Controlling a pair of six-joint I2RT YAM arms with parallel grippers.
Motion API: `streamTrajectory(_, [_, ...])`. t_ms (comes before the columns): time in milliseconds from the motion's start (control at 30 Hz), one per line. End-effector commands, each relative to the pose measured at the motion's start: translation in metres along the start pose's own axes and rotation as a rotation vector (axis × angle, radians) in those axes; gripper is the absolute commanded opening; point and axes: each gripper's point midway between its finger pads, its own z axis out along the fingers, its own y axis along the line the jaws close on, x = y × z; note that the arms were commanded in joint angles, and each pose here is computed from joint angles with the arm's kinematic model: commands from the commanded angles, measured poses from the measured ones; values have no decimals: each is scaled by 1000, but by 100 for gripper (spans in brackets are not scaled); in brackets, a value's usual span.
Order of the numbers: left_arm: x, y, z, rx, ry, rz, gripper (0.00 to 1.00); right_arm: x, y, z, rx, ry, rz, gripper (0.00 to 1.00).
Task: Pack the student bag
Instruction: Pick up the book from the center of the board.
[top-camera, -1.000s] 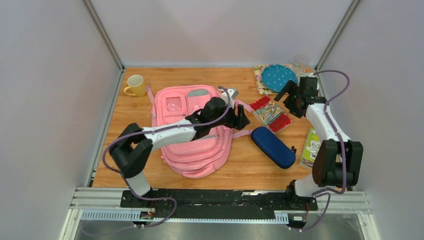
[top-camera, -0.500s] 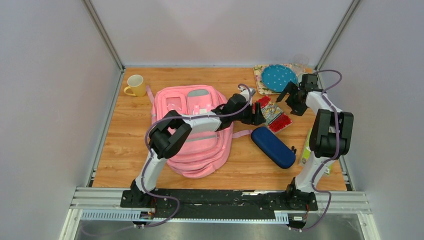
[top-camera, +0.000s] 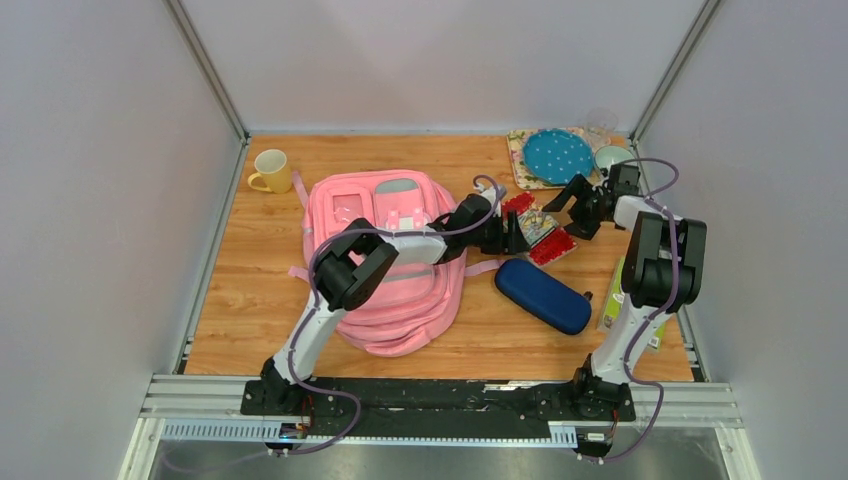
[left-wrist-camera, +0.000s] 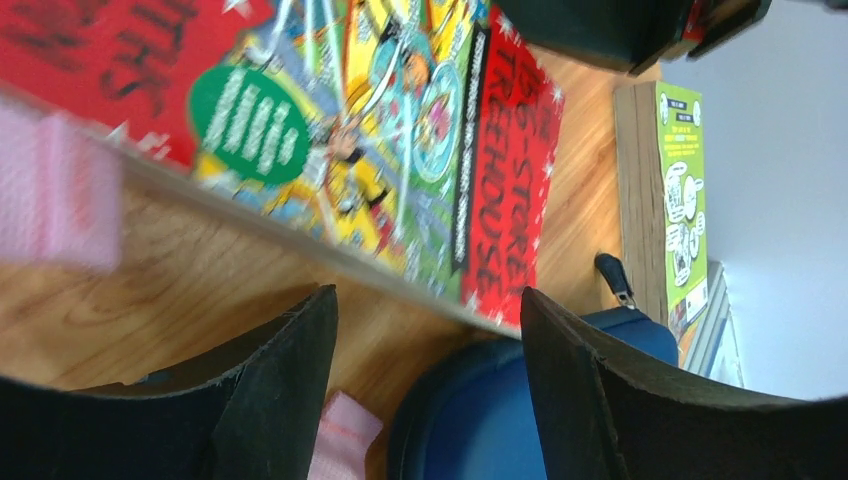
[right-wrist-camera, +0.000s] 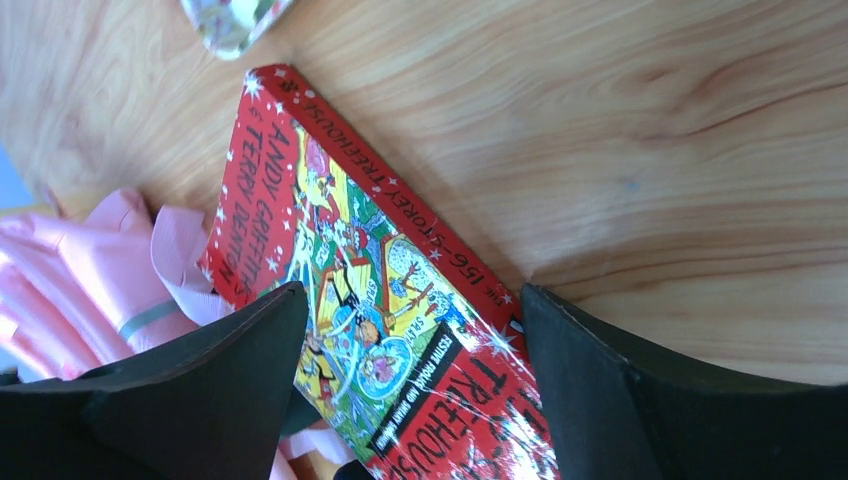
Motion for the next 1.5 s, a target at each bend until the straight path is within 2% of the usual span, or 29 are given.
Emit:
streamTrajectory(0, [-5, -8, 11, 62, 19, -17, 75, 39, 15, -2, -141, 121, 12, 82])
streamTrajectory(100, [-8, -12, 17, 94, 45, -29, 71, 45, 25, -9, -193, 135, 8, 74])
streamTrajectory(233, [-15, -15, 16, 120, 40, -48, 53, 51, 34, -18, -245, 148, -10, 67])
streamTrajectory(333, [-24, -27, 13, 149, 21, -54, 43, 57, 35, -20, -249, 160, -22, 65])
streamTrajectory(400, [-31, -37, 10, 174, 5, -54, 43, 62, 36, -19, -254, 175, -27, 62])
streamTrajectory(533, [-43, -48, 5, 194, -16, -47, 51, 75, 34, -16, -248, 207, -24, 59])
streamTrajectory(633, [-47, -53, 3, 203, -24, -53, 54, 81, 33, -16, -248, 213, -21, 58])
streamTrajectory(767, [-47, -54, 2, 200, -30, -65, 54, 83, 36, -21, -257, 202, -23, 54])
streamTrajectory(833, [-50, -56, -1, 211, -40, -68, 41, 83, 38, -26, -262, 193, -30, 52])
streamTrajectory(900, [-52, -60, -4, 220, -51, -63, 36, 84, 41, -30, -269, 186, -33, 51])
streamTrajectory(967, [-56, -64, -7, 225, -63, -52, 36, 86, 41, -33, -268, 186, -33, 51])
streamTrajectory(1100, [-59, -65, -9, 219, -66, -38, 43, 88, 42, -36, -275, 185, -32, 51])
streamTrajectory(1467, [-54, -73, -7, 265, -51, -45, 47, 95, 49, -45, -323, 189, -30, 50])
